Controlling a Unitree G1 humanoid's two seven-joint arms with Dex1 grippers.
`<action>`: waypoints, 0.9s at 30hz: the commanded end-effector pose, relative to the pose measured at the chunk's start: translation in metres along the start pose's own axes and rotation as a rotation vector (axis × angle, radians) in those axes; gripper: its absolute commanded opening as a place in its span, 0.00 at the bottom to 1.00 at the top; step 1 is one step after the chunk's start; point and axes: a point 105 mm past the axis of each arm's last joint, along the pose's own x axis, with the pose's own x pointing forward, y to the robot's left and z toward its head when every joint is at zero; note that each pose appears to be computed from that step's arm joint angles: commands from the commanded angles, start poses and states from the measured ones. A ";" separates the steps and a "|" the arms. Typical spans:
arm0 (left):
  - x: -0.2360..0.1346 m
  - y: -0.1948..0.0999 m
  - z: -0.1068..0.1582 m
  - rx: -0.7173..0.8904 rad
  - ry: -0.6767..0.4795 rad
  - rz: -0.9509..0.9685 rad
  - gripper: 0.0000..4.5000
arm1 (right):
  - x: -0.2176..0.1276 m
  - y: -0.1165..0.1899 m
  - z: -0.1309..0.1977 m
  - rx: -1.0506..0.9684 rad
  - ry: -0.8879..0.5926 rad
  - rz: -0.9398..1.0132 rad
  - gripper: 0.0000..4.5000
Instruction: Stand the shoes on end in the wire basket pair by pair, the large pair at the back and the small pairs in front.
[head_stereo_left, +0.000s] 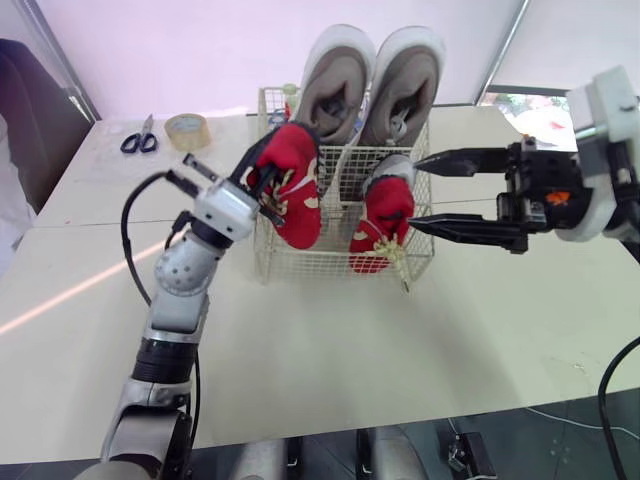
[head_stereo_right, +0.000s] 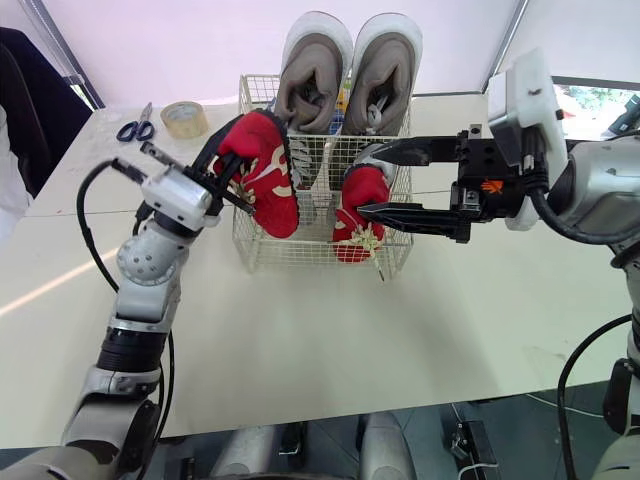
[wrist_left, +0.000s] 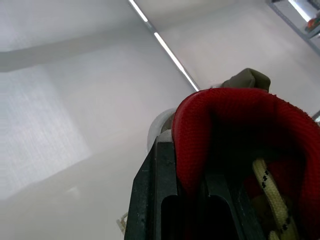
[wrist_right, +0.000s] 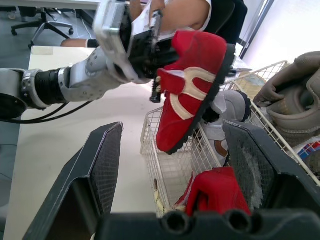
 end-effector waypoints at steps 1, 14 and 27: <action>-0.014 -0.016 -0.015 0.018 0.067 -0.038 0.01 | -0.005 0.001 0.008 -0.046 0.002 -0.015 0.76; -0.034 -0.027 -0.036 -0.030 0.202 -0.002 0.01 | -0.008 0.003 0.006 -0.031 0.002 -0.013 0.76; -0.062 -0.002 -0.034 -0.200 0.339 0.031 0.87 | -0.008 0.003 0.000 -0.020 0.001 -0.012 0.76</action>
